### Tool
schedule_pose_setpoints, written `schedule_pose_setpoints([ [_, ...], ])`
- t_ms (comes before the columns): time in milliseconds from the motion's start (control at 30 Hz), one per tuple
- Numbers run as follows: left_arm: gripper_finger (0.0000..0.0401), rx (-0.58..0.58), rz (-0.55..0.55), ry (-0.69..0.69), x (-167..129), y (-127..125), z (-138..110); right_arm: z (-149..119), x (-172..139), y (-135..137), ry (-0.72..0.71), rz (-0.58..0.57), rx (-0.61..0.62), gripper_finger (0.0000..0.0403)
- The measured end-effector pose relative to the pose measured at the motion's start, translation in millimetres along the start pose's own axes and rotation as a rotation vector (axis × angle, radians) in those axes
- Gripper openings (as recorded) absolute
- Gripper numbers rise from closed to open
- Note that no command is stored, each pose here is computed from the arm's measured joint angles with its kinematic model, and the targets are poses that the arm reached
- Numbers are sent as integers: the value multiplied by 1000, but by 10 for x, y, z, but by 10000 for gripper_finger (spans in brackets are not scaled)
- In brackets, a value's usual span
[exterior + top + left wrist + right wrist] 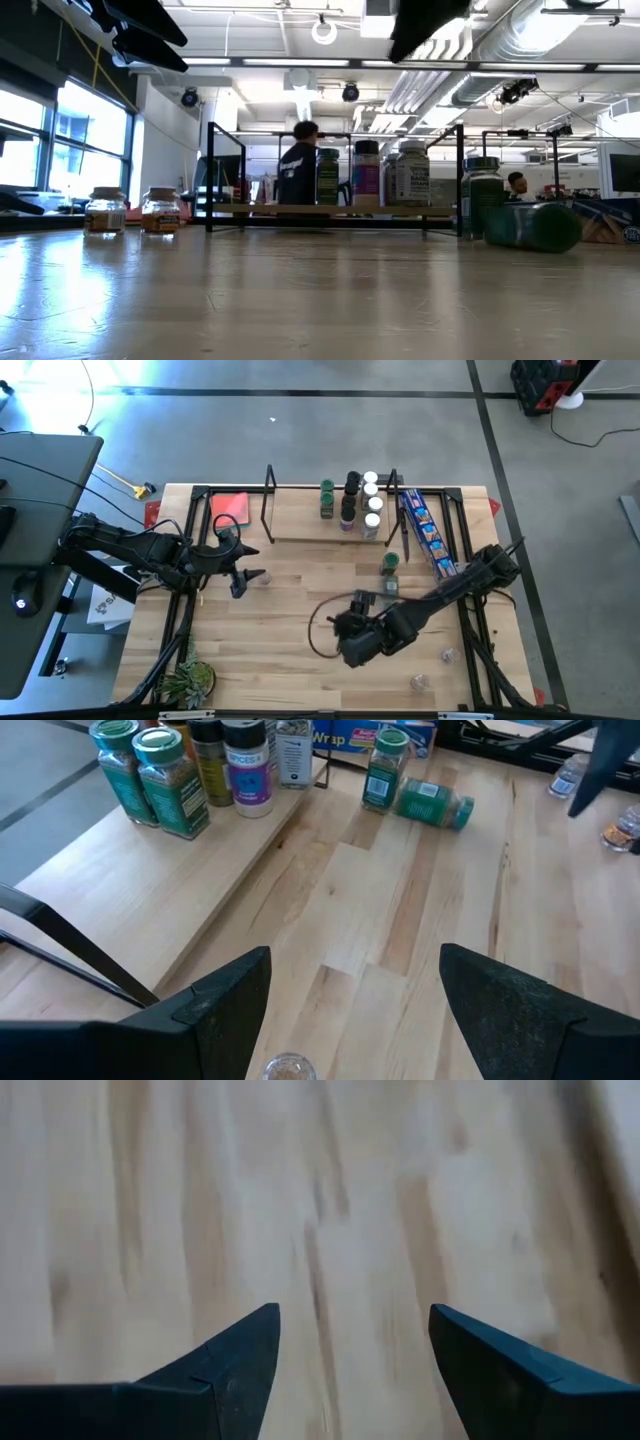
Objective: Shelf spices
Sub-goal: Put the left green seasoning bottle on the shelf aligned with the other green seasoning bottles
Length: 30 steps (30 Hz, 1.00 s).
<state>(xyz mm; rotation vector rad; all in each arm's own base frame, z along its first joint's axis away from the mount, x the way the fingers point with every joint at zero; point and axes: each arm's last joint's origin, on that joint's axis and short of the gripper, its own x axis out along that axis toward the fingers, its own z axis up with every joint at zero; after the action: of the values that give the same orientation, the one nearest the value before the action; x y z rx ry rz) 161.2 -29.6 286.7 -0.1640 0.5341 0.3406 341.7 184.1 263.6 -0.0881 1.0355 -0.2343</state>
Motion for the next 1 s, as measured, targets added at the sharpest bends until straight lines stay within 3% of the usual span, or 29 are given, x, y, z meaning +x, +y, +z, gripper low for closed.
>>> schedule_pose_setpoints([
  [100, 286, 0, 0, 0, 0, 0, 0, -154, -54, -30, 152, -39, -25, 252],
  [233, 286, 0, 0, 0, 0, 0, 0, -489, -104, -140, 420, -194, -3, 252],
  [300, 286, -1, 0, -1, 0, 0, 1, -666, -105, -114, 455, -233, 25, 252],
  [400, 286, -1, 0, -1, 0, 0, 1, -952, -148, -69, 407, -219, 155, 252],
  [600, 286, 0, 0, -1, 0, 0, 1, -1496, -53, -68, 215, -288, 561, 252],
  [767, 286, -1, 0, 0, 0, 0, 1, -1703, 308, -75, 157, -281, 712, 252],
  [1000, 286, 0, 1, 0, 0, 1, 0, -1914, 631, -260, 140, -415, 920, 252],
])
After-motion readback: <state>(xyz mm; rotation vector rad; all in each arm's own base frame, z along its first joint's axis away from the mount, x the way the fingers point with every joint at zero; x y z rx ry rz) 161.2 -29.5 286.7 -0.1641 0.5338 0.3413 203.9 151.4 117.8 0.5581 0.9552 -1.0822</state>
